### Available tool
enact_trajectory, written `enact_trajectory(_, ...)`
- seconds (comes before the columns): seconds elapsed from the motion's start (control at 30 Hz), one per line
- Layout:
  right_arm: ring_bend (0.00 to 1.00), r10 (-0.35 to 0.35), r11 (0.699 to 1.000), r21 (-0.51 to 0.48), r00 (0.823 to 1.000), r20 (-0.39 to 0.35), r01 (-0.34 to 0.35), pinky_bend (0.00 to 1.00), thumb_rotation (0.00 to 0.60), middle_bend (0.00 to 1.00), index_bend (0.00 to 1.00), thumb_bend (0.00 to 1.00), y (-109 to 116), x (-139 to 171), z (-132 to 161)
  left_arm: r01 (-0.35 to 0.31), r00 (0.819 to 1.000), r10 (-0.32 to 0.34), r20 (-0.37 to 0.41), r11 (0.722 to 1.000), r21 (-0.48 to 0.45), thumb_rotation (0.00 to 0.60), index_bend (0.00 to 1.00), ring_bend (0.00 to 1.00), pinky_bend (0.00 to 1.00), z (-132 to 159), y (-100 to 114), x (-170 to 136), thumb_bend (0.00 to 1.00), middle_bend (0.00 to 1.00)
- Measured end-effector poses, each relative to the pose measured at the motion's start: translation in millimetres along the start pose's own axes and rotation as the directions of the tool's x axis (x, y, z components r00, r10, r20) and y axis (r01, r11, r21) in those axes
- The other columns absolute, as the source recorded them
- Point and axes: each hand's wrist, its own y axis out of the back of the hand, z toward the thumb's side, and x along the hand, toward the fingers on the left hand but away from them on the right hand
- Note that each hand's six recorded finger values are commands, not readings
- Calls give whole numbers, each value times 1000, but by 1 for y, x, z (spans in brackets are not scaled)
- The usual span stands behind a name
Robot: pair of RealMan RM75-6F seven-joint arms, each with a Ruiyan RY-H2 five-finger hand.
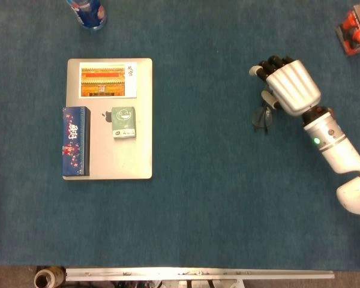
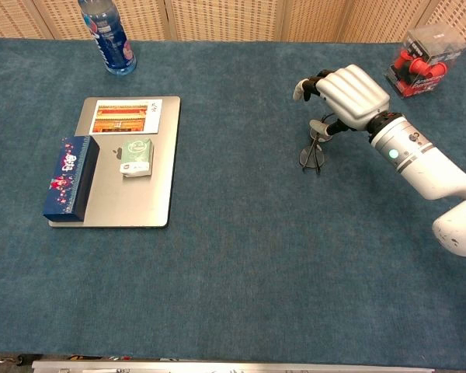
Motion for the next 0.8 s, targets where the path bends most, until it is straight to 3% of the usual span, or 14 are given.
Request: enact_trajectory(0.8, 343, 56, 998, -1, 998, 34, -56, 516, 600, 423, 365, 256, -17, -1, -1, 6, 1000, -6, -8, 1000, -5, 600, 480, 337, 445, -2, -3, -2, 0, 456)
